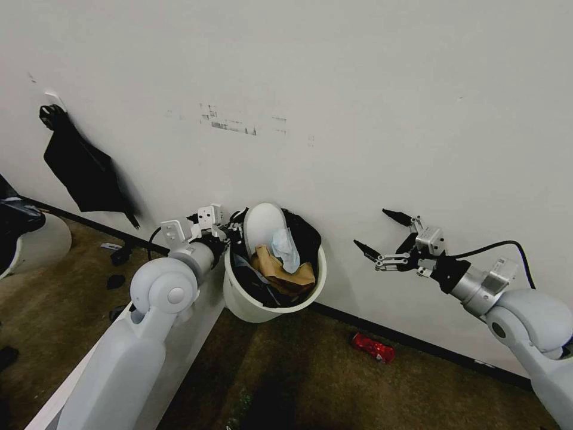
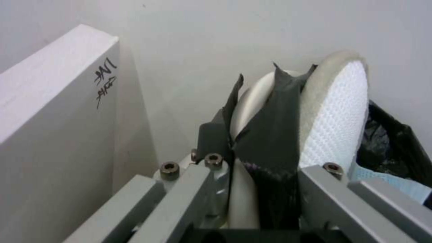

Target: Pick up the trash bin and place the garbage on the floor into it.

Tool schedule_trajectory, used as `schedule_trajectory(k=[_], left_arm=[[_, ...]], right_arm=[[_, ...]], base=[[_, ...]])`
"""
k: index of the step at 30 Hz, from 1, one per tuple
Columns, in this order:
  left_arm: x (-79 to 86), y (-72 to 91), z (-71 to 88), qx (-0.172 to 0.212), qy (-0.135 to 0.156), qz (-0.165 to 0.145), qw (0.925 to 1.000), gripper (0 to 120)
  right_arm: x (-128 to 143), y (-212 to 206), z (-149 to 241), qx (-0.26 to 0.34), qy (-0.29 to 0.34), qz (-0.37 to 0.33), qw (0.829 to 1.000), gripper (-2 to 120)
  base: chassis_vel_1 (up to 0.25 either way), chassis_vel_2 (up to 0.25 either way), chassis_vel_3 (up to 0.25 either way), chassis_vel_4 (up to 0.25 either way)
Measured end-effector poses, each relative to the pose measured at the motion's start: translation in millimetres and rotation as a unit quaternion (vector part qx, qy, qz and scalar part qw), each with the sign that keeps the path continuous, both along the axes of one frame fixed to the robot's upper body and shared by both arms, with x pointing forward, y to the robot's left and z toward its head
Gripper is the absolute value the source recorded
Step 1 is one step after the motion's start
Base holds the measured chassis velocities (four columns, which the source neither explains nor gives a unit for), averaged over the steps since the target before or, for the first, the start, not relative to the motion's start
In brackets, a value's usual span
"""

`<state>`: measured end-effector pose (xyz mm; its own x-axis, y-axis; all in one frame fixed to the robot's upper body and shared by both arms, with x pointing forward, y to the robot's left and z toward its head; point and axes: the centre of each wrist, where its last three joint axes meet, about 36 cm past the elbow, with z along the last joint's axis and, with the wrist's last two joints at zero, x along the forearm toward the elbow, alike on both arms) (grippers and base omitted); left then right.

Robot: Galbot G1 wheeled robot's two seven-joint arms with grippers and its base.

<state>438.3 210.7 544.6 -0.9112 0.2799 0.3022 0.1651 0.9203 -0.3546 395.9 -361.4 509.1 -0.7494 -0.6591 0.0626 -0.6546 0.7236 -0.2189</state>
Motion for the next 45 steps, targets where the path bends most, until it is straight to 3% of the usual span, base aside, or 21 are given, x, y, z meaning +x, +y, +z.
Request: schedule_trajectory(k=[6, 23, 45], left_arm=[[-1.3, -0.1, -0.5, 0.000, 0.000, -0.001, 1.0000, 4], [-7.2, 0.8, -3.7, 0.000, 0.005, -0.002, 1.0000, 4], [-19.3, 5.2, -3.3, 0.001, 0.002, 0.006, 1.0000, 4]], right_arm=[[-4.4, 0.8, 1.1, -0.003, -0.004, 0.002, 1.000, 100], [-7.4, -4.7, -1.8, 0.016, -0.012, 0.178, 0.984, 100], [-14.3, -9.6, -29.4, -0.016, 0.024, 0.157, 0.987, 100]], base=[[0.000, 0.000, 0.000, 0.000], [-0.010, 0.009, 0.014, -0.004], [0.000, 0.000, 0.000, 0.000]])
